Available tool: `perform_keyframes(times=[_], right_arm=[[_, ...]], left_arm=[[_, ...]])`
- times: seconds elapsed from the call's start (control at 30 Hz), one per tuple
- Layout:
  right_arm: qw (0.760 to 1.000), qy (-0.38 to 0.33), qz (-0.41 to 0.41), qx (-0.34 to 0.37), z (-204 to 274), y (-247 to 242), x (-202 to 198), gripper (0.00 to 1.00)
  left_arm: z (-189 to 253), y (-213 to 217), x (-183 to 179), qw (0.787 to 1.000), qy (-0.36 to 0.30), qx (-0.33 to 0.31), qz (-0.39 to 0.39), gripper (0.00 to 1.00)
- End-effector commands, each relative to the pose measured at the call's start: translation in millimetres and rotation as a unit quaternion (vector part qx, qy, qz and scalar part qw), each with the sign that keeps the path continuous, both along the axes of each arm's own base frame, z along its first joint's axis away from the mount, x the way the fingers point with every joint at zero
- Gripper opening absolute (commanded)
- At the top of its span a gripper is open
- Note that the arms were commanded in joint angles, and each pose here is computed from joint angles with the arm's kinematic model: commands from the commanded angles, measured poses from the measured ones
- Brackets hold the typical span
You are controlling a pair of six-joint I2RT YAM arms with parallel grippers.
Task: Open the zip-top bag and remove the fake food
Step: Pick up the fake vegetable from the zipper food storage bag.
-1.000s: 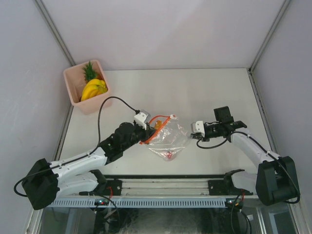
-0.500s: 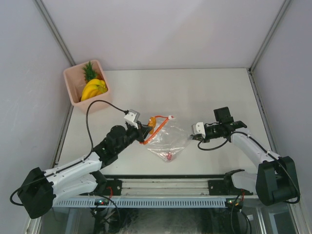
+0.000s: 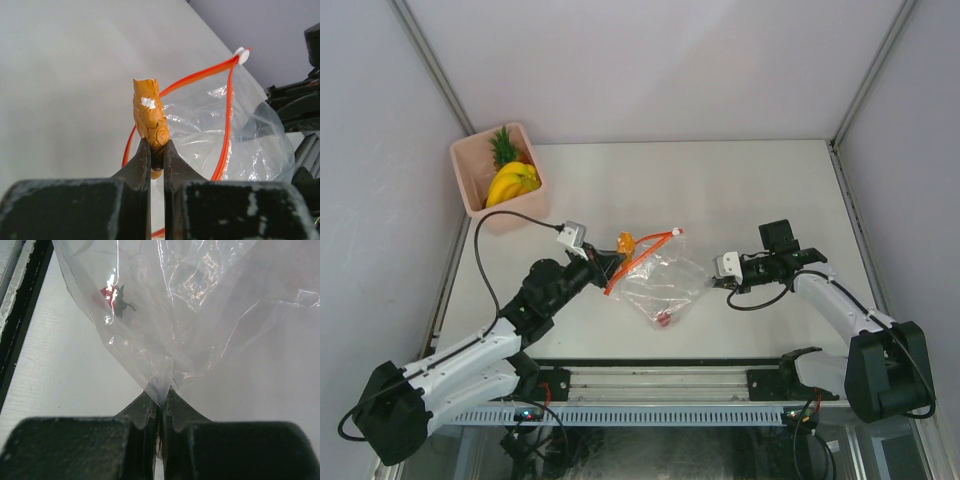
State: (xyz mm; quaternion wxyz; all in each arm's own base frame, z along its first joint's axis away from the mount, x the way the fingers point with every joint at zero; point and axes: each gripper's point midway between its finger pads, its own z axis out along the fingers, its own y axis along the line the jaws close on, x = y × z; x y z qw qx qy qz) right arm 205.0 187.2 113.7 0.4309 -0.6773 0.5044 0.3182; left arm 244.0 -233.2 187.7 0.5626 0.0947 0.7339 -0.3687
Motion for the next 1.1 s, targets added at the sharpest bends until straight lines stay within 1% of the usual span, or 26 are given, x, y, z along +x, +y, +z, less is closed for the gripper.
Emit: perform_keyframes(times=[0.0, 0.2, 0.43, 0.77, 0.83, 1.07], right_arm=[[0.999, -0.03, 0.008, 0.021, 21, 5, 6, 0.0], [0.999, -0.028, -0.003, 0.019, 21, 3, 10, 0.0], [0.999, -0.03, -0.005, 0.018, 22, 2, 11, 0.0], [0.999, -0.03, -0.006, 0.017, 21, 2, 12, 0.0], [0.999, -0.029, -0.006, 0.017, 21, 2, 12, 0.0], [0.999, -0.029, -0.007, 0.016, 20, 2, 12, 0.0]], left_arm=[[24, 5, -1, 0.998, -0.015, -0.056, -0.005, 0.0], [37, 11, -3, 0.996, -0.014, -0.085, -0.013, 0.0], [44, 31, 7, 0.995, -0.009, -0.102, 0.007, 0.0], [58, 73, 40, 0.991, -0.008, -0.124, 0.051, 0.0], [63, 80, 45, 0.988, -0.002, -0.14, 0.058, 0.0], [77, 123, 77, 0.982, -0.003, -0.15, 0.118, 0.0]])
